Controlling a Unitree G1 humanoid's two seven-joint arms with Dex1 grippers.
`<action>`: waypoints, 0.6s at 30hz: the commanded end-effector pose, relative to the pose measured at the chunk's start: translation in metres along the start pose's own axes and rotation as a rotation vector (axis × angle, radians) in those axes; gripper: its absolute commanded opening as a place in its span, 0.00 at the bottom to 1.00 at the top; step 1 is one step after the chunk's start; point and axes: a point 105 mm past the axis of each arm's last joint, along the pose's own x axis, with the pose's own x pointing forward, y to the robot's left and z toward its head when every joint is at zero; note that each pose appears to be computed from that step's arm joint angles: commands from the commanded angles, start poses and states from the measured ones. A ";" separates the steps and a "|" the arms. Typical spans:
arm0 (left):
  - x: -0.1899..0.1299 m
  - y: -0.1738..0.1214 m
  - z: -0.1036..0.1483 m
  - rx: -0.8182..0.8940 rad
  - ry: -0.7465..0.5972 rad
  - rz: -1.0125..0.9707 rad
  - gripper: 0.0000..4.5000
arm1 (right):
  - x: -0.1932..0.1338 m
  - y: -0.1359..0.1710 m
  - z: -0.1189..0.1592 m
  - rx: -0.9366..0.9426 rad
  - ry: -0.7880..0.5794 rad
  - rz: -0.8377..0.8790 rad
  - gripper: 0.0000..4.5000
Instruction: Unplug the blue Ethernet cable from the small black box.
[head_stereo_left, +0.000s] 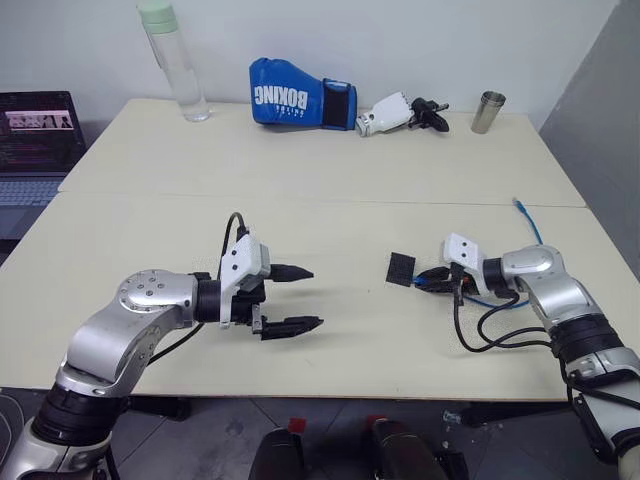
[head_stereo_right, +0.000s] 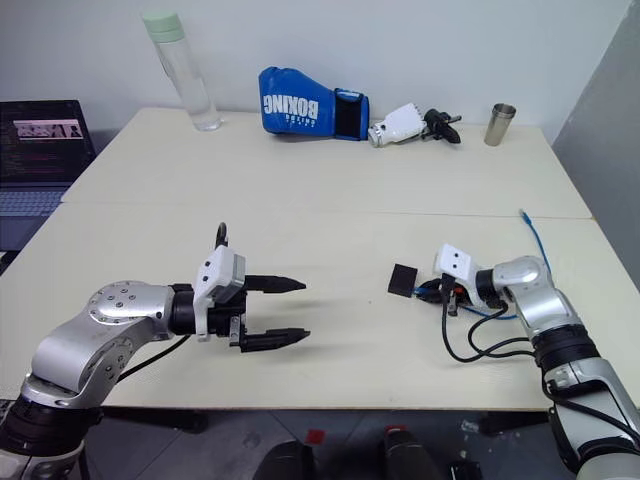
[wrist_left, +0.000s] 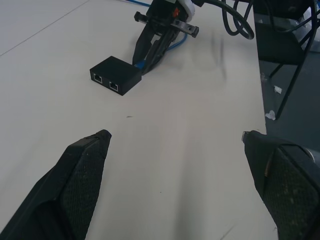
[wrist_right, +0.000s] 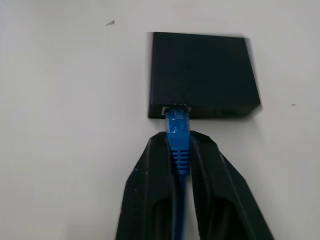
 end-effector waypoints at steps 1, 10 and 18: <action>-0.006 0.005 0.007 -0.009 -0.040 0.016 1.00 | -0.003 -0.003 0.014 -0.157 0.003 -0.030 0.03; -0.015 0.019 0.018 -0.287 -0.230 0.042 1.00 | -0.007 -0.002 0.104 -0.822 -0.169 -0.216 0.03; -0.003 0.031 0.022 -0.345 -0.277 0.058 1.00 | 0.000 0.017 0.138 -0.939 -0.278 -0.210 0.03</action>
